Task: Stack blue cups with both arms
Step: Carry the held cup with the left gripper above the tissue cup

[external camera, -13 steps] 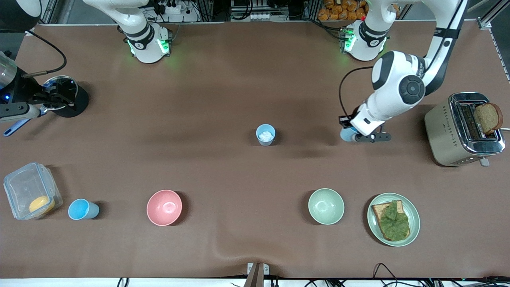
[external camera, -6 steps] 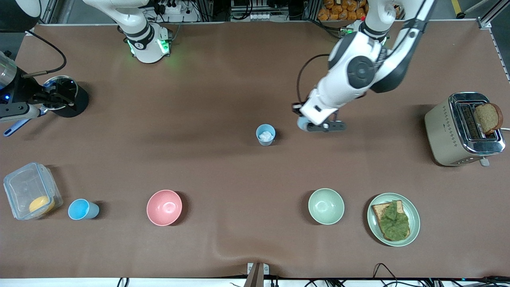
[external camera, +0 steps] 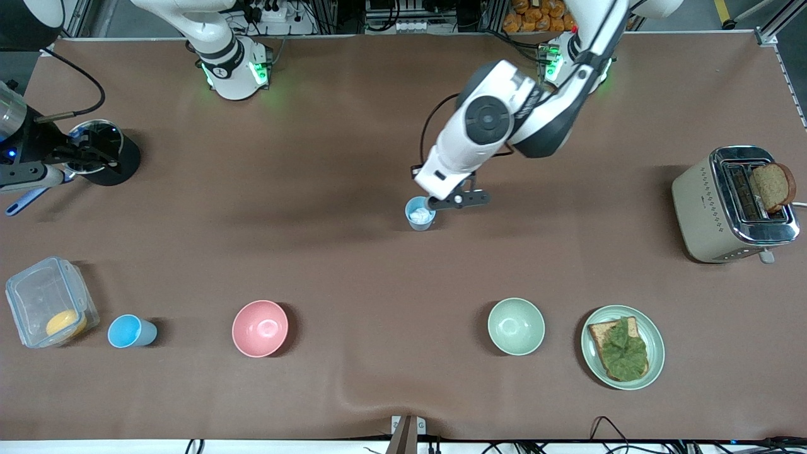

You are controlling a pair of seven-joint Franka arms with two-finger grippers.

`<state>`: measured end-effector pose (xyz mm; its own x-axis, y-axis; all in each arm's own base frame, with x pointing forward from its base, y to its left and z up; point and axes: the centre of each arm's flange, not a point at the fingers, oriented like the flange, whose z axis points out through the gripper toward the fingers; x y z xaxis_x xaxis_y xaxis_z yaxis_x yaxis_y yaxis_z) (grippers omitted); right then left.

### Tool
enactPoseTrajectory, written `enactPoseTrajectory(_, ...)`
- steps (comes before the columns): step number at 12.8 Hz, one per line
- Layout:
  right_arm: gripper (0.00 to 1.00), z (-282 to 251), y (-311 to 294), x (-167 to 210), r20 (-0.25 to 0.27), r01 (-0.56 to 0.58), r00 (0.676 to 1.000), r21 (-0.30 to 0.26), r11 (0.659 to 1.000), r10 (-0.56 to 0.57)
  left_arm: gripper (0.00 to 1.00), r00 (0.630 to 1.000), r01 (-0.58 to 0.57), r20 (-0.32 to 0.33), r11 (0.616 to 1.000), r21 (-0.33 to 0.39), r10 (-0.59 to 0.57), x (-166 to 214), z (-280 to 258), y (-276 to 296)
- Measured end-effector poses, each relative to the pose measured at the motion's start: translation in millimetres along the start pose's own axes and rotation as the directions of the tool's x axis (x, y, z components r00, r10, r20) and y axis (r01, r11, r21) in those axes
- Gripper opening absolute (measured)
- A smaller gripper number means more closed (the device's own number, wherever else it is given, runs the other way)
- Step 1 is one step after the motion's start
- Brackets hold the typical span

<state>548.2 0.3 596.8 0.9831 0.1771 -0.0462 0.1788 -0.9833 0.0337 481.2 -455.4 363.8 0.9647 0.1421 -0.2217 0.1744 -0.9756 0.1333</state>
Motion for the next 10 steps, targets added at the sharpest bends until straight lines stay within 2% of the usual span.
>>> enactPoseTrajectory(3, 1.0, 0, 0, 0, 0.0, 0.0, 1.0, 0.0, 1.0, 0.0, 0.04, 1.0, 0.014, -0.014, 1.0, 0.016, -0.014, 13, 19, 15)
enactPoseTrajectory(10, 1.0, 1, 0, -1, 0.007, 0.0, 1.0, 0.001, 1.0, 0.0, 0.04, 0.999, 0.032, -0.031, 0.999, 0.03, -0.031, 14, 39, 38)
